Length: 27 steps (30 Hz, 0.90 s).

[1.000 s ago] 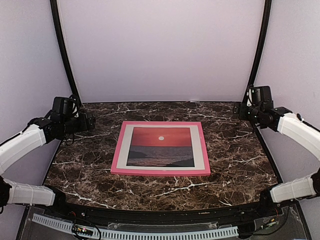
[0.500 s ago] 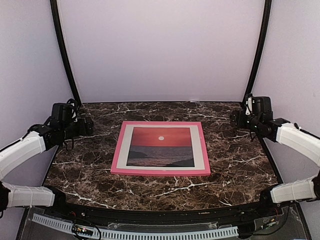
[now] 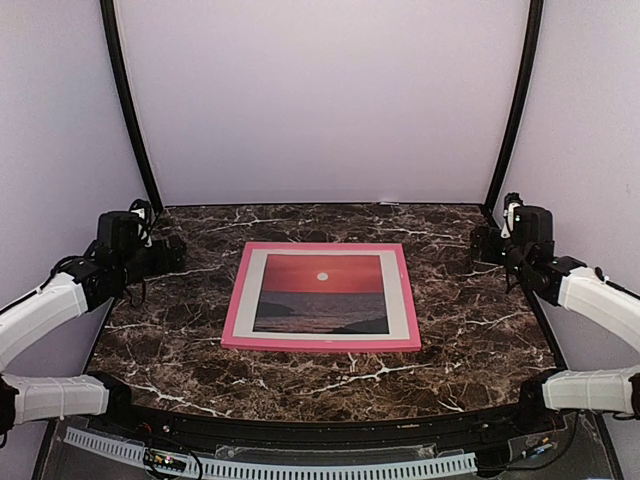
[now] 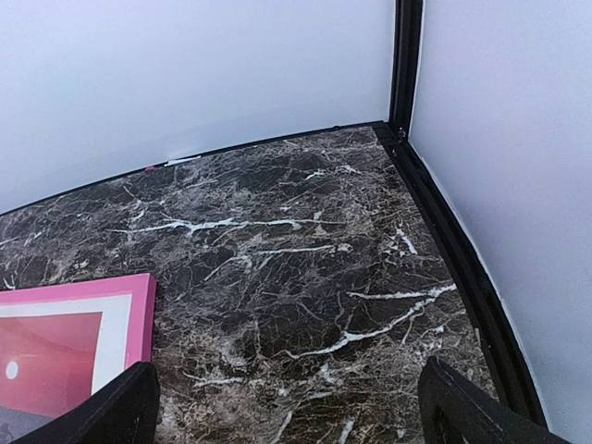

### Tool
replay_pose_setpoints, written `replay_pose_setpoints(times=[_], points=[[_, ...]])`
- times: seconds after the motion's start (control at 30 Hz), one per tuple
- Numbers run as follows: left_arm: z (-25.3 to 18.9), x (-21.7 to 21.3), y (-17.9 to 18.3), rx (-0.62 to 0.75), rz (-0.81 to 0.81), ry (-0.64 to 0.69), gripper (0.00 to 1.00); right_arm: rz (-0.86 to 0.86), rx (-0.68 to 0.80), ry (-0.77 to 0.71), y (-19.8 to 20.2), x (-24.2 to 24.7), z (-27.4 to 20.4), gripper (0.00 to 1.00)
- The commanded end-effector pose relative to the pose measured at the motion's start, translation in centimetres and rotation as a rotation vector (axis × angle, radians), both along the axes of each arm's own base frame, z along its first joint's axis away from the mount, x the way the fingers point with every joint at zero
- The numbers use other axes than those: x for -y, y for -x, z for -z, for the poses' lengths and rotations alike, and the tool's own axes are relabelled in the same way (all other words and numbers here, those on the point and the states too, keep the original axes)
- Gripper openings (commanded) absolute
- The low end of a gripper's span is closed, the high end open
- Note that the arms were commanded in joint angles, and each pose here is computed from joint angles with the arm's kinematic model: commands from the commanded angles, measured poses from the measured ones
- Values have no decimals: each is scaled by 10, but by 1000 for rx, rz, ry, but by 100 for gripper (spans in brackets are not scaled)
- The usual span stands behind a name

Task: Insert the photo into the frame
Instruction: Reset both arms

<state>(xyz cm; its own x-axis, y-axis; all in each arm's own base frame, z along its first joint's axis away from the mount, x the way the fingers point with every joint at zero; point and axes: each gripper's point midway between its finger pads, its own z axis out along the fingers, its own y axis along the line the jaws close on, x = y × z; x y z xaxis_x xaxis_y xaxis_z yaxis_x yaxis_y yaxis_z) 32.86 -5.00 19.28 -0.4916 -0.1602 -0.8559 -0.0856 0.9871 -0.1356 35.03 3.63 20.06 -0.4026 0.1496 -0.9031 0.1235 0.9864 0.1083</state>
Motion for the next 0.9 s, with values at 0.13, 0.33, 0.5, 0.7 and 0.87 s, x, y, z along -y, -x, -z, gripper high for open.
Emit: replay_pose_setpoints(times=[0.13,0.33,0.5,0.7,0.87], points=[[-18,0,2,88,-3,118,99,18,11,-33,-1,1,-8,99],[-36,-13,11,158,-46,86,99,80,1,-20,11,14,-21,99],[-54,-18,22,239,-45,73,99,38,65,-47,31,12,-37,99],[-84,-22,39,332,-13,21,99,-4,111,-46,45,9,-49,99],[-84,-16,47,338,39,13,99,-9,114,-51,46,8,-50,99]])
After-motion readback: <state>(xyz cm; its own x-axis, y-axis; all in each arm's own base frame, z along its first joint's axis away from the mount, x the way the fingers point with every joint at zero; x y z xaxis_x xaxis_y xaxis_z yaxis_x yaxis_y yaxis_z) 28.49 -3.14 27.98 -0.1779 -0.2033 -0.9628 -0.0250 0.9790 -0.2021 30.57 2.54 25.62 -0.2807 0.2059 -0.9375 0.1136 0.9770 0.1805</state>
